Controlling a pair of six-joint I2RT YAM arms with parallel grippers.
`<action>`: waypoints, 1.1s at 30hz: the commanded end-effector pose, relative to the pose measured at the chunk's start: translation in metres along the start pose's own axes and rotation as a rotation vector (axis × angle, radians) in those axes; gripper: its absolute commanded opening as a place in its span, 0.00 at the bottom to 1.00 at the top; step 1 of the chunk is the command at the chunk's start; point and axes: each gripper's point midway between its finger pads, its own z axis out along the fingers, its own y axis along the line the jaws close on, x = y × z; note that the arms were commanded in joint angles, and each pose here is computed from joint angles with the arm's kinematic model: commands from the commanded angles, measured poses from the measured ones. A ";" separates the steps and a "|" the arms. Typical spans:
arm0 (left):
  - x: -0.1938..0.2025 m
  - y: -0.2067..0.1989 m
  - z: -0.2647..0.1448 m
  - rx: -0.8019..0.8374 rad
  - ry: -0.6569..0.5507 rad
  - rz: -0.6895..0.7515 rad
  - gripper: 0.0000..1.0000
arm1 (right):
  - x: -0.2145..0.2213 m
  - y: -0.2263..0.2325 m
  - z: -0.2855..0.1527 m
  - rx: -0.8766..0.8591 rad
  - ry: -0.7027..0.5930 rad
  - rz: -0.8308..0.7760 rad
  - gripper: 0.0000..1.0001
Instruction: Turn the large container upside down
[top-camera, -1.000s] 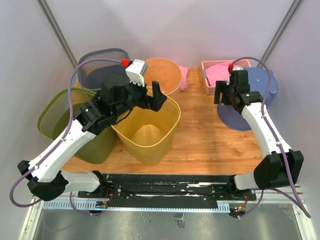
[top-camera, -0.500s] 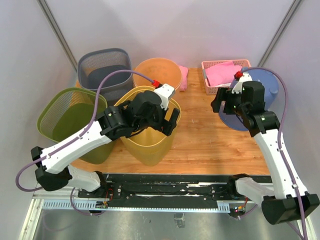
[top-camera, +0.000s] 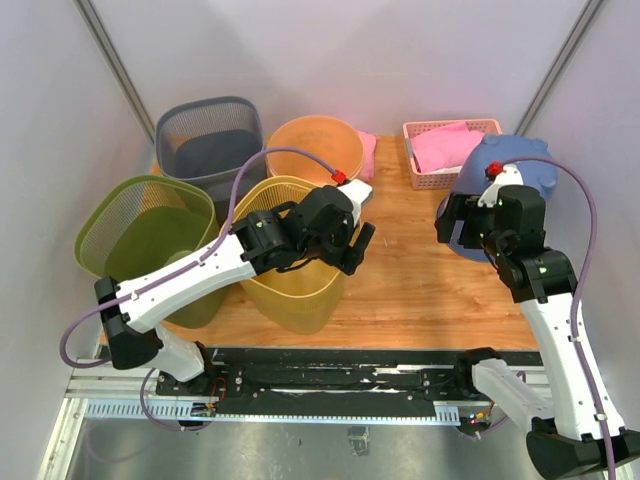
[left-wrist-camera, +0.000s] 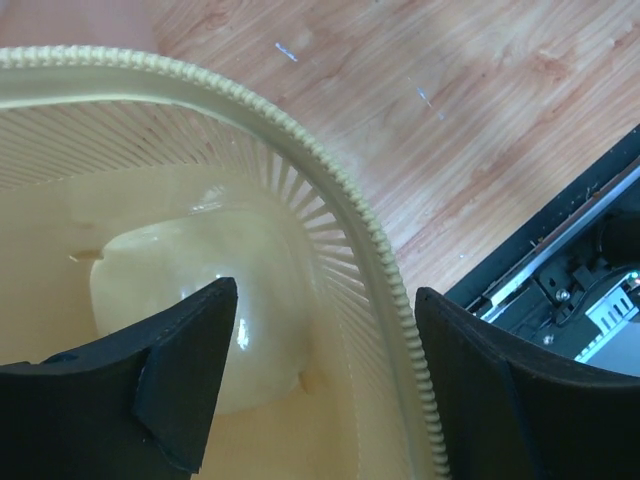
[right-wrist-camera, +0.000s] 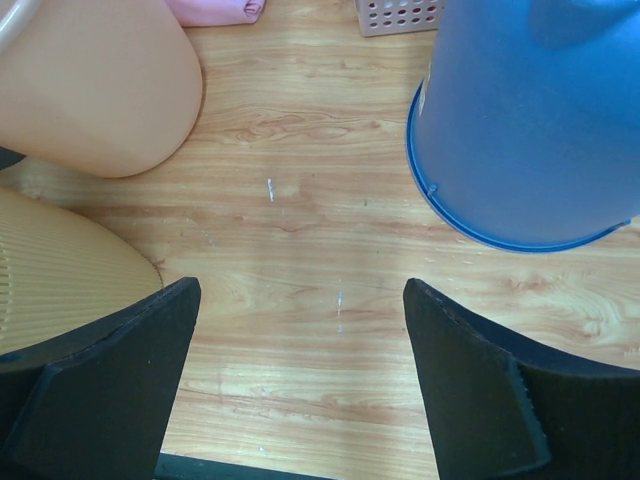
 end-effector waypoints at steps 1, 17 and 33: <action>-0.006 -0.006 -0.003 0.027 -0.022 -0.018 0.72 | 0.003 -0.002 -0.007 0.021 0.008 0.003 0.84; -0.072 -0.070 -0.011 0.316 -0.182 -0.136 0.00 | -0.035 0.003 -0.067 -0.017 -0.148 -0.061 0.83; -0.169 -0.071 -0.094 0.581 -0.597 -0.369 0.00 | -0.048 0.007 -0.083 -0.019 -0.099 -0.036 0.93</action>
